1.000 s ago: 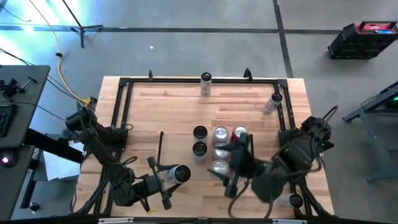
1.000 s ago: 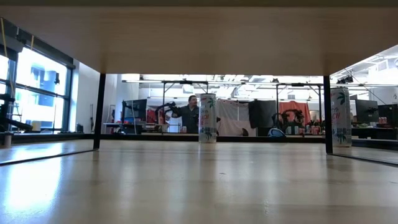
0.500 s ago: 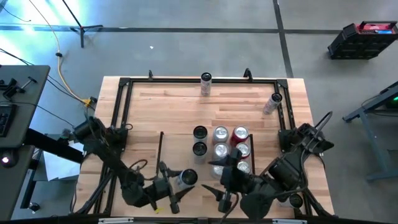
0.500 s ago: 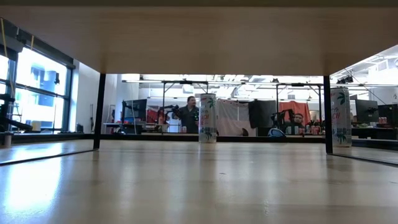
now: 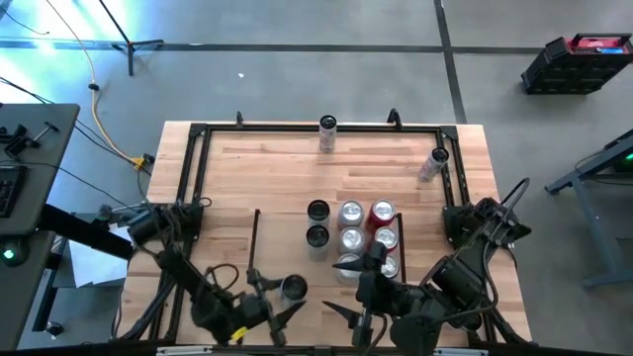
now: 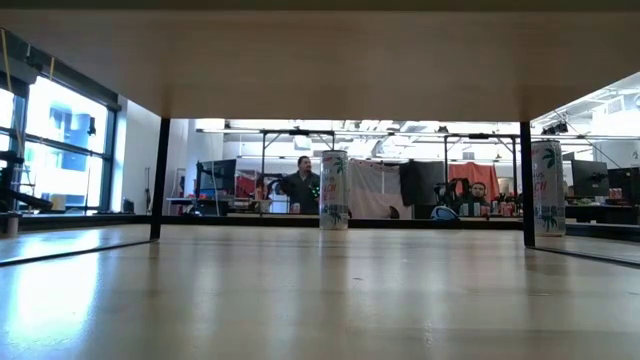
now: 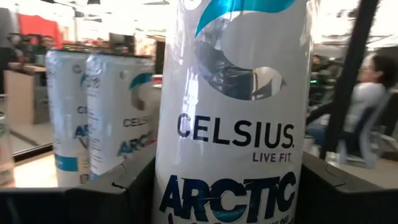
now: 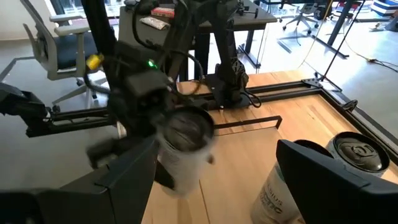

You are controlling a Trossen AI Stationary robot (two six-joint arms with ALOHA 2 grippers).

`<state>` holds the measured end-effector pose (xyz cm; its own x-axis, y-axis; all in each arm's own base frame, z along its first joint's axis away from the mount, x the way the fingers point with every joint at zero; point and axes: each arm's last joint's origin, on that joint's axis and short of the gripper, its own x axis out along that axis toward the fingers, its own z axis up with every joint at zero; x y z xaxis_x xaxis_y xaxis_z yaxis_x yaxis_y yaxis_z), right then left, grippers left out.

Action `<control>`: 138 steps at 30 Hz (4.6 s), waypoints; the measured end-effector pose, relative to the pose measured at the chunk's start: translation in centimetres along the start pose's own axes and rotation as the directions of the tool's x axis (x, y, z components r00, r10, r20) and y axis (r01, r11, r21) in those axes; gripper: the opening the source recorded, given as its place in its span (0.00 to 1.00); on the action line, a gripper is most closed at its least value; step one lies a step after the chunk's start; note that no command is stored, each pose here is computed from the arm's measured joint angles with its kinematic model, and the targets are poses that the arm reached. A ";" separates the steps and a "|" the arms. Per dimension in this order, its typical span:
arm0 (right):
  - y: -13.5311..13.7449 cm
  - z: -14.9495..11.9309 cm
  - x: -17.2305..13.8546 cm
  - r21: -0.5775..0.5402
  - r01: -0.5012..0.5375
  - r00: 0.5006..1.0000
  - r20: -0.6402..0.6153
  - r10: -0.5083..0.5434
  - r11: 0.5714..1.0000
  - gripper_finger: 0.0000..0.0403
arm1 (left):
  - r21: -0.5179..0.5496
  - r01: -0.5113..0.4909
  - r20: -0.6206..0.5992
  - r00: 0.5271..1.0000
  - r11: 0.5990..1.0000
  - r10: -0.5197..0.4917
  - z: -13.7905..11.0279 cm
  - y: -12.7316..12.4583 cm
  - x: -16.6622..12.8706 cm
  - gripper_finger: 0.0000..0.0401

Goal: Place canned beverage on shelf
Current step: Put the white-blue soda can on the shelf aligned with the other white-blue soda cans

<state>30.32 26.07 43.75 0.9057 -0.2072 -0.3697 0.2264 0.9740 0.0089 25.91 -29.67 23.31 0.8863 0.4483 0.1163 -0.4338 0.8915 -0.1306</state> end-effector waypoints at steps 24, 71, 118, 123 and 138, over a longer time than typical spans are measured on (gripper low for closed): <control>0.5 -2.9 4.8 -0.243 -0.056 0.980 -0.201 0.006 0.968 0.78 | 0.144 -0.049 -0.015 0.999 0.988 0.052 -2.2 1.6 1.9 0.61; 0.1 -3.9 8.6 -0.299 -0.060 0.968 -0.250 -0.017 0.952 0.78 | 0.169 -0.037 0.011 0.999 0.985 0.036 -2.2 4.4 3.1 0.62; 0.1 -3.5 8.7 -0.274 -0.045 0.975 -0.223 -0.018 0.961 0.78 | 0.112 -0.074 0.023 0.997 0.991 0.072 3.8 5.6 2.3 0.85; 0.1 -3.5 8.7 -0.274 -0.045 0.975 -0.222 -0.018 0.961 0.78 | 0.085 -0.047 0.056 0.998 0.995 0.042 5.5 6.2 2.5 0.85; 1.2 -4.0 7.6 -0.284 -0.079 0.974 -0.225 0.014 0.955 0.78 | 0.290 0.123 -0.070 0.992 0.949 -0.107 11.6 8.1 -3.9 0.85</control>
<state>36.02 26.02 37.24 0.8048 -0.1677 -0.5694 0.0425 0.9731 -0.2265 17.05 -23.44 33.17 0.9367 0.3450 0.0602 -0.3502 0.9200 0.1761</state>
